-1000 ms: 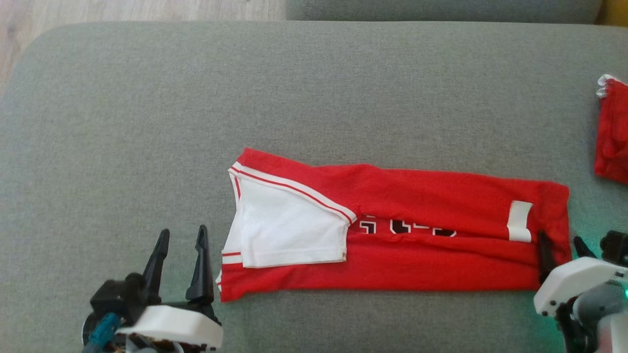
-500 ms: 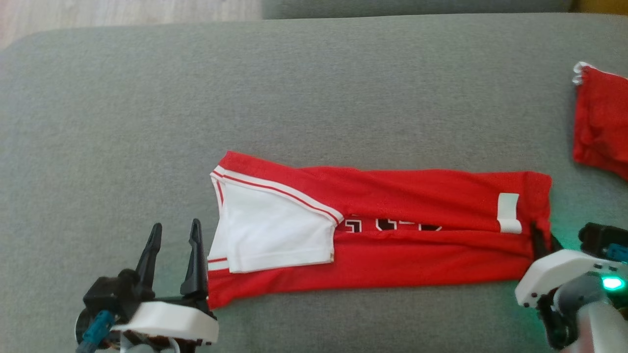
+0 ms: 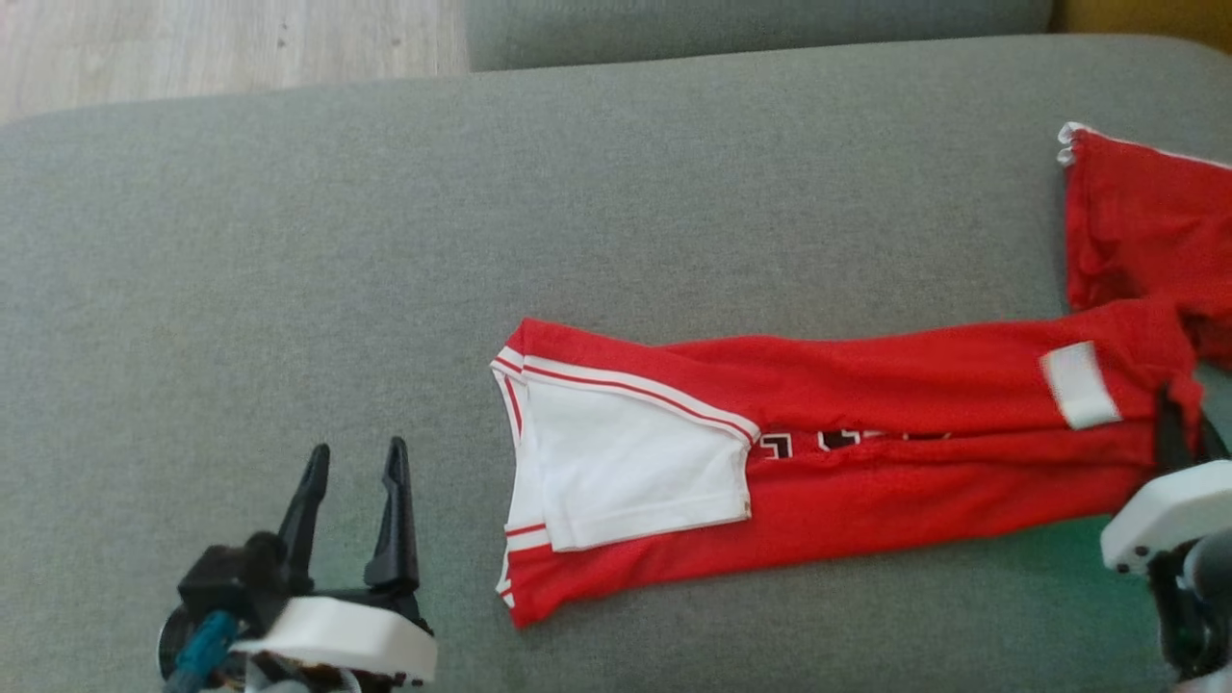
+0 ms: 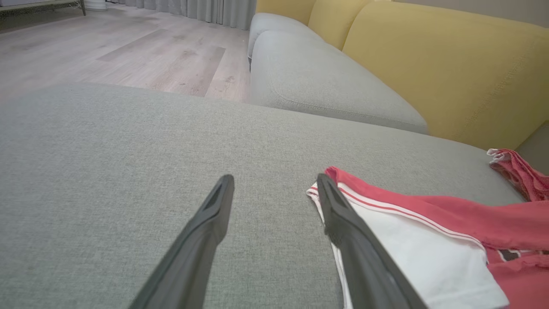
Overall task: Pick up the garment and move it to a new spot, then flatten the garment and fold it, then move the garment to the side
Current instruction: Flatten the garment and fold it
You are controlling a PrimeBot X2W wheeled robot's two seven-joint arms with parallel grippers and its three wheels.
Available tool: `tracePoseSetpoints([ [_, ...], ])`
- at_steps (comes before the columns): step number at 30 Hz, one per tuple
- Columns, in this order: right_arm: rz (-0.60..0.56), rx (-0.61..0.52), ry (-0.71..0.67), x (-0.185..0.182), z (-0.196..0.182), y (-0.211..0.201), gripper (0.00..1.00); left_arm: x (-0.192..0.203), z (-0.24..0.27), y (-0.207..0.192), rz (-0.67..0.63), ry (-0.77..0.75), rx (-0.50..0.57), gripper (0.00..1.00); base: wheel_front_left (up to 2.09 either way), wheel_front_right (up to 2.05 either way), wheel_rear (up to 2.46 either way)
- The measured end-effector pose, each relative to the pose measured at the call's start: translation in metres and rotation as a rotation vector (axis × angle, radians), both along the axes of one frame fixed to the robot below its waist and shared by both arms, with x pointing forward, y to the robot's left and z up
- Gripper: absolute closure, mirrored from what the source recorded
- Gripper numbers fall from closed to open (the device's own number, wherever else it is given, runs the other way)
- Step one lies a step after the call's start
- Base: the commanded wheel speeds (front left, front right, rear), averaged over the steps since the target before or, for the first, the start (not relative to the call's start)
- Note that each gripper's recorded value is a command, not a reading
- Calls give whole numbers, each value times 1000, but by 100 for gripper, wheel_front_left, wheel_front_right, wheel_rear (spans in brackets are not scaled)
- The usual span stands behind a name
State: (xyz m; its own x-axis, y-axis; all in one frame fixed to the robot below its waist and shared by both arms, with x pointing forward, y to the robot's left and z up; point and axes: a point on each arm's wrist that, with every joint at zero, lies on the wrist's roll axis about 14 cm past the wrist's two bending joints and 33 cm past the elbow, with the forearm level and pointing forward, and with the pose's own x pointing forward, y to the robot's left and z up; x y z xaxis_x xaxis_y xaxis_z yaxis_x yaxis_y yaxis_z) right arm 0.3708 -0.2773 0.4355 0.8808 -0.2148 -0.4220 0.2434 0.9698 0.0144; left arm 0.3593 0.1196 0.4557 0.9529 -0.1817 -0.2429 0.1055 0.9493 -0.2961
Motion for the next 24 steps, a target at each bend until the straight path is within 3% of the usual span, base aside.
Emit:
tracePoseSetpoints([
  [5, 116, 66, -59, 5, 16, 42, 100, -7, 3, 1, 6, -10, 5, 0, 0, 0, 0],
  [12, 406, 210, -120, 13, 35, 148, 100, -20, 13, 16, 52, -35, 11, 0, 0, 0, 0],
  [24, 807, 330, -38, 2, 24, 287, 100, -45, 16, 49, 166, -36, 20, 0, 0, 0, 0],
])
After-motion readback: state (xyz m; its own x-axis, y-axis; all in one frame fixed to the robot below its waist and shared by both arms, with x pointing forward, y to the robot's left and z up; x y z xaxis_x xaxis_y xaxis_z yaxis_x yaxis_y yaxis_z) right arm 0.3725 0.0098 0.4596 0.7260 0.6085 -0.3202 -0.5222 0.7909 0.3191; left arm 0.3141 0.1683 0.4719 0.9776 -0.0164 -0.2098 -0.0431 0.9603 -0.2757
